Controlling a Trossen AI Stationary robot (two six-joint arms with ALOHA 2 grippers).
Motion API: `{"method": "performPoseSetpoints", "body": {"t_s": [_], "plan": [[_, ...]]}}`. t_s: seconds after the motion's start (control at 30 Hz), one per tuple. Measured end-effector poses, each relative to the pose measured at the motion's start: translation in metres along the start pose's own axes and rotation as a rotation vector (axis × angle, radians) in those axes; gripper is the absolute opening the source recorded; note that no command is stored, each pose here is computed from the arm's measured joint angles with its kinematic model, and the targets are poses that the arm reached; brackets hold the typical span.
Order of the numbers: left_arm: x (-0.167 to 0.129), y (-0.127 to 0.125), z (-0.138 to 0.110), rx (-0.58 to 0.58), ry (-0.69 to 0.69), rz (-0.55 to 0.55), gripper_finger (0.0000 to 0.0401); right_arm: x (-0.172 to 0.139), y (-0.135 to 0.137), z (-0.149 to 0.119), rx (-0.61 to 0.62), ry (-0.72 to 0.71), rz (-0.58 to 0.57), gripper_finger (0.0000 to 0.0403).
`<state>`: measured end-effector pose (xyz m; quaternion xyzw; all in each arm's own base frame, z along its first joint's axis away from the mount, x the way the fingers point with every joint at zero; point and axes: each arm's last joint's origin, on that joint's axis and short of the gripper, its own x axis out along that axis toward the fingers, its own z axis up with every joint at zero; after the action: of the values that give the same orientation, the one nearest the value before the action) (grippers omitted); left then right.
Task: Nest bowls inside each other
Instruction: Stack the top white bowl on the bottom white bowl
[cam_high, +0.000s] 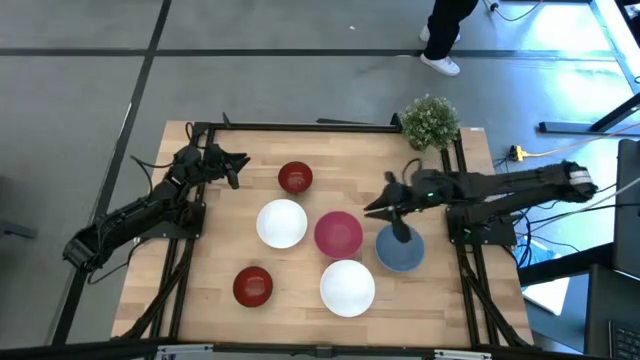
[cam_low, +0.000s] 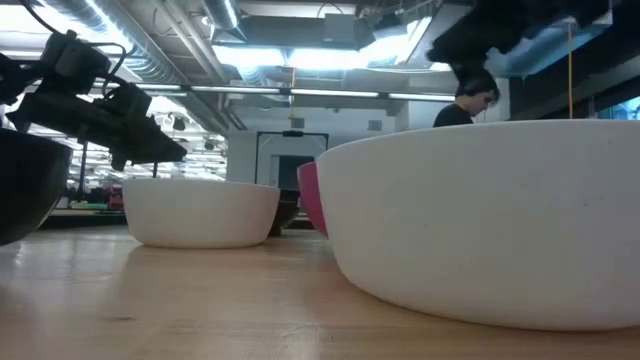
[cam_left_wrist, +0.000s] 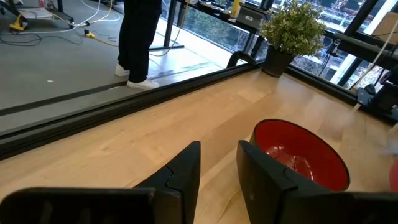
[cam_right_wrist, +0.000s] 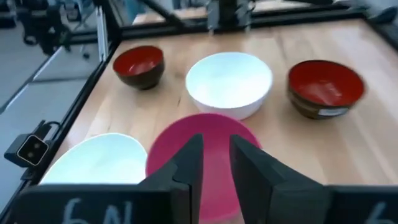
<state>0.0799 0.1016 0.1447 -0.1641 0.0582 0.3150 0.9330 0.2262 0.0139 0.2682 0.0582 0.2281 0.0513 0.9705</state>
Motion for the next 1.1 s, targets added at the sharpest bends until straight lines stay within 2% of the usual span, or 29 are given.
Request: {"method": "performPoseSetpoints", "body": {"t_s": [0.23,0.33,0.5,0.73,0.97,1.1], "plan": [[0.0,0.0,0.0,0.0,0.0,0.0,0.0099,0.048,0.009,0.04,-0.079,0.03,0.027,0.0081],[0.0,0.0,0.0,0.0,0.0,0.0,0.0099,0.069,0.01,0.049,-0.096,0.049,0.081,0.0081],[0.0,0.0,0.0,0.0,0.0,0.0,0.0099,0.104,0.008,0.045,-0.157,0.113,0.099,0.0081],[0.0,0.0,0.0,0.0,0.0,0.0,0.0099,0.145,-0.01,0.041,-0.106,0.082,0.125,0.0081],[0.0,0.0,0.0,0.0,0.0,0.0,0.0099,0.168,-0.03,0.049,-0.049,0.085,0.115,0.0081],[0.0,0.0,0.0,0.0,0.0,0.0,0.0099,0.175,-0.034,0.049,-0.093,0.089,0.138,0.0081]]}}
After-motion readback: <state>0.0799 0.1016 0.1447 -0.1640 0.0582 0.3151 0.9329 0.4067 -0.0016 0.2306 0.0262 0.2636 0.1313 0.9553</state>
